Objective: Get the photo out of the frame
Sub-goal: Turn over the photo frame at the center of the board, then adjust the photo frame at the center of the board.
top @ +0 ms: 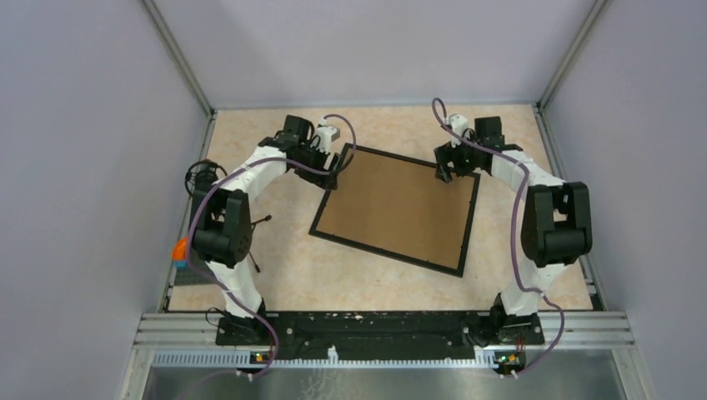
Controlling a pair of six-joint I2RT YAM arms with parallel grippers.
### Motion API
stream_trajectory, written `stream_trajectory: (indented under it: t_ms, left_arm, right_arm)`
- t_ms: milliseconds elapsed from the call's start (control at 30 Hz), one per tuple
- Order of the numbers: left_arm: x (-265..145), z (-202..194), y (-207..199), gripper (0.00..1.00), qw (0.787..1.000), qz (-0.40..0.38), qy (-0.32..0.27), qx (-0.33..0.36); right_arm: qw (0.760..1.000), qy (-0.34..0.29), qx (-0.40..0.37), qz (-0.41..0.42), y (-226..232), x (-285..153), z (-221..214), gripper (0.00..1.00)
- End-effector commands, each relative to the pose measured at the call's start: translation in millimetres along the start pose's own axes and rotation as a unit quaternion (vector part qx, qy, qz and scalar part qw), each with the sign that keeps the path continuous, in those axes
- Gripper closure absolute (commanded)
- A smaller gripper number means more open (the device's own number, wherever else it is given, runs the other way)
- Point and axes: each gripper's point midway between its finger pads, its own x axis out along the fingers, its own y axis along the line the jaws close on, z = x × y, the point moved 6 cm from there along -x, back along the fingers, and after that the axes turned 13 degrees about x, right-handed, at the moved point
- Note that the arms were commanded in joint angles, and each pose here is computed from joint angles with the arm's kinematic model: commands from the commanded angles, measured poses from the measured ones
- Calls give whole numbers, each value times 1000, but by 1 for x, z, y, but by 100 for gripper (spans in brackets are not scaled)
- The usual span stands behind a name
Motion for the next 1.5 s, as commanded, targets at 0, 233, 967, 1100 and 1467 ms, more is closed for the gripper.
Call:
stream_trajectory:
  t_ms: [0,233,967,1100,1467]
  left_arm:
    - [8,11,7,18,1000,3,-6,13]
    - [31,0,5,32,1000,-10,21,18]
    - [40,-62,-31,73,993,-23,114,35]
    - [30,-71,-47,84,991,-36,123,42]
    - [-23,-30,-28,29,987,135,85,36]
  right_arm:
    - [1000,-23,-16,-3,-14,20,22,22]
    - [999,-14,-42,-19,-33,50,28,26]
    - [988,67,-130,51,-14,101,-8,74]
    - [984,84,-146,61,-2,104,-23,83]
    - [989,74,-115,55,14,91,-29,83]
